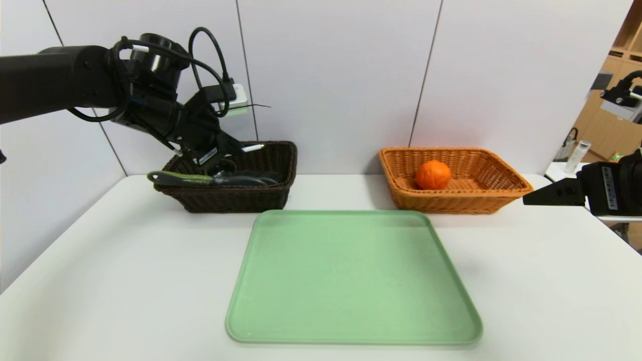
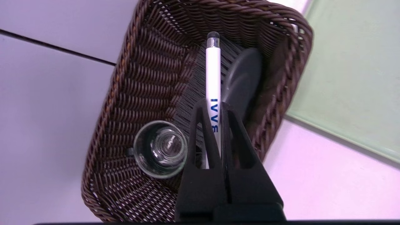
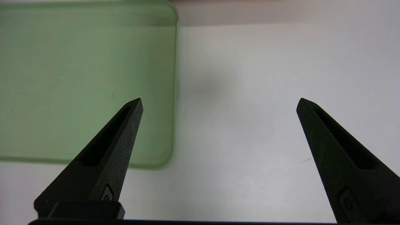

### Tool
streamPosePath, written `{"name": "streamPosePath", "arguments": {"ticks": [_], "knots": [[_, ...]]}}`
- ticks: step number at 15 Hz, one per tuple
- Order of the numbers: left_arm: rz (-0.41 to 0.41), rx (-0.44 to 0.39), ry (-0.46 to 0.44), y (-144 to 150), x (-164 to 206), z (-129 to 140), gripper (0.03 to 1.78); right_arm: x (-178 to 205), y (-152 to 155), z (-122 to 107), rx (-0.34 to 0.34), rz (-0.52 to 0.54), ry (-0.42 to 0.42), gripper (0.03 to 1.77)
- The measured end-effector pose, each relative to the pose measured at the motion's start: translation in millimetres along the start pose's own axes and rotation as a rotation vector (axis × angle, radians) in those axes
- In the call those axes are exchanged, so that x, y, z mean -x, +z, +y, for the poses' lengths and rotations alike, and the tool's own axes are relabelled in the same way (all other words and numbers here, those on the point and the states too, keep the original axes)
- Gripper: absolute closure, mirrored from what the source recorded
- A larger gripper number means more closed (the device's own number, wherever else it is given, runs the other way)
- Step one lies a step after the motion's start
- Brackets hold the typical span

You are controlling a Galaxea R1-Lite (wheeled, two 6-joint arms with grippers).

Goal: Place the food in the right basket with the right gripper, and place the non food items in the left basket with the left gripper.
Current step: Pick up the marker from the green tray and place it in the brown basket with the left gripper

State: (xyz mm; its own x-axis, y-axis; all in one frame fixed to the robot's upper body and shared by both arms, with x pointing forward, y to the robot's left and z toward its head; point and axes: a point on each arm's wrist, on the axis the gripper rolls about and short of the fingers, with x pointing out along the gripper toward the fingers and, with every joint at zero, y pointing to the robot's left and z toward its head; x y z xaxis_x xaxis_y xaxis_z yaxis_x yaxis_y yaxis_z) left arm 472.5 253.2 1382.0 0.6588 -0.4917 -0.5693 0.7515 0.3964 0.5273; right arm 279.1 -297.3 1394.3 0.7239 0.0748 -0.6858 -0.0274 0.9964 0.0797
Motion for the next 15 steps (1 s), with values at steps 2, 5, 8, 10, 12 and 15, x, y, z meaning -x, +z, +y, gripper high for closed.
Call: {"name": "streamPosePath", "arguments": {"ticks": [2,5,8,10,12,15], "knots": [[-0.018,-0.017,0.033,-4,-11,6,1.75,0,0,2,0.008,0.001,0.006,0.1],[-0.039,-0.036,0.076,-8,-29,12,1.75,-1,1,6,0.021,-0.009,0.018,0.1],[-0.007,-0.03,0.093,-17,-47,13,1.75,-3,1,11,0.036,-0.009,0.036,0.1],[-0.003,-0.024,0.125,-23,-57,17,1.75,-4,0,14,0.043,-0.002,0.046,0.1],[0.005,0.003,0.141,-28,-64,20,1.75,-5,0,16,0.05,0.002,0.053,0.1],[0.04,0.043,0.156,-34,-71,19,1.59,-7,1,18,0.053,0.0,0.054,0.1]]}}
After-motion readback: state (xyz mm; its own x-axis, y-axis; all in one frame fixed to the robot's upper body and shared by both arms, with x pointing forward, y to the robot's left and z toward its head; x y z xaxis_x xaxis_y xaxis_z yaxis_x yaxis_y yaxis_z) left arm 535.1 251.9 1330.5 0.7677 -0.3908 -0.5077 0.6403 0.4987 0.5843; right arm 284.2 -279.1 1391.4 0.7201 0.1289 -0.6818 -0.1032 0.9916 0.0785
